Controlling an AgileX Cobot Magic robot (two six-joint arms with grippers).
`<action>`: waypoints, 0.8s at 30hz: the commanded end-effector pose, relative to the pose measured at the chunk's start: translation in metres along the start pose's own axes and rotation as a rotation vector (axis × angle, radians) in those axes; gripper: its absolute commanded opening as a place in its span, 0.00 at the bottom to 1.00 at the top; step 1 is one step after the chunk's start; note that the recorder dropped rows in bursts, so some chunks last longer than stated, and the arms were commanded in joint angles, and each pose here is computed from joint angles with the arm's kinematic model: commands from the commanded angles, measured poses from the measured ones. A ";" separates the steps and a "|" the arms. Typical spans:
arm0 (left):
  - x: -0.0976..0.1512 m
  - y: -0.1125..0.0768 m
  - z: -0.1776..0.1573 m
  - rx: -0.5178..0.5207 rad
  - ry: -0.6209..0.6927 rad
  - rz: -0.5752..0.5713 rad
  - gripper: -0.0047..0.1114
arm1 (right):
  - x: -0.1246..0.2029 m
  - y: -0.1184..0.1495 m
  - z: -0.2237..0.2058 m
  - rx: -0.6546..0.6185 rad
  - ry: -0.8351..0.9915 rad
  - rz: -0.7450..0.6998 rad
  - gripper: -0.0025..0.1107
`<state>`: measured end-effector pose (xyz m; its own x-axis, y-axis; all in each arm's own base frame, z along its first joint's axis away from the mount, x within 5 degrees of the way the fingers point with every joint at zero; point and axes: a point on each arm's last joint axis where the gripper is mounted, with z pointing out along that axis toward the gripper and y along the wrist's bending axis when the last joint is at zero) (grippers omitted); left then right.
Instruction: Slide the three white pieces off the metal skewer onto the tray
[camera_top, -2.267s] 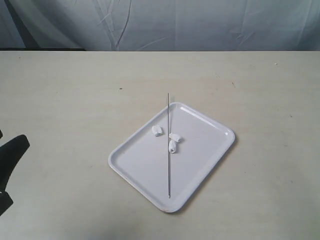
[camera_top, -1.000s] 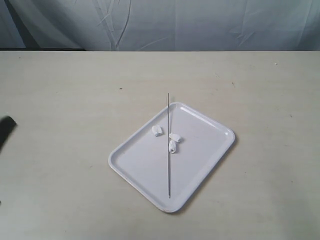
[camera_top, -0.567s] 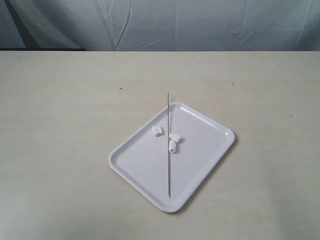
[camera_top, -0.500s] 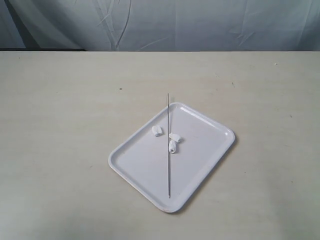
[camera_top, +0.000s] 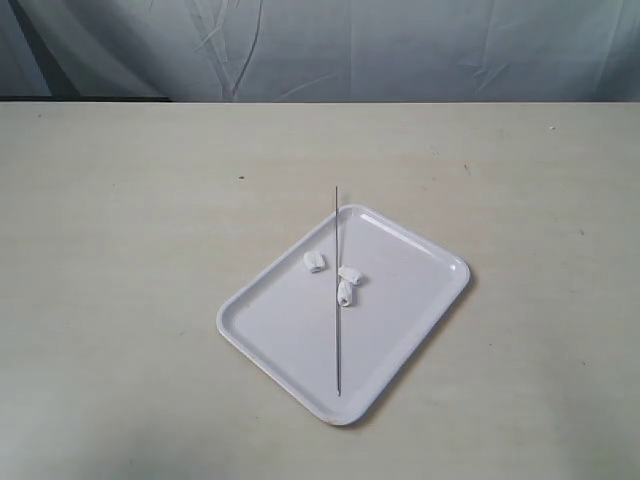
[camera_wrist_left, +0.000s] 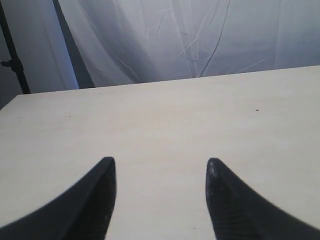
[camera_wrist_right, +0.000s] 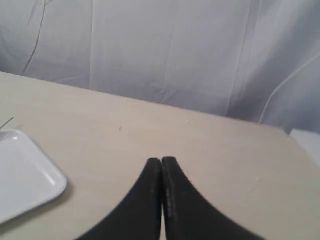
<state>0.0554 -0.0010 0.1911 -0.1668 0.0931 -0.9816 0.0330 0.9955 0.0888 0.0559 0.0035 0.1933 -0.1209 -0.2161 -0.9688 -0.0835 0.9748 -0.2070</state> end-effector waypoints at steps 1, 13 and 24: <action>-0.006 0.000 0.000 -0.001 -0.080 0.004 0.49 | 0.007 0.001 -0.001 -0.006 0.073 0.152 0.02; 0.003 -0.003 0.000 0.031 0.015 -0.075 0.04 | 0.008 0.001 -0.001 -0.004 0.086 0.163 0.02; 0.006 -0.004 0.000 0.039 0.058 -0.080 0.04 | 0.008 0.001 -0.001 0.000 0.088 0.175 0.02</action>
<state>0.0543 -0.0037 0.1850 -0.2289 0.0236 -0.9732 0.0504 0.9987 0.0124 0.0542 0.0034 0.1846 -0.2298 -0.0380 -0.9725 -0.0620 0.9978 -0.0243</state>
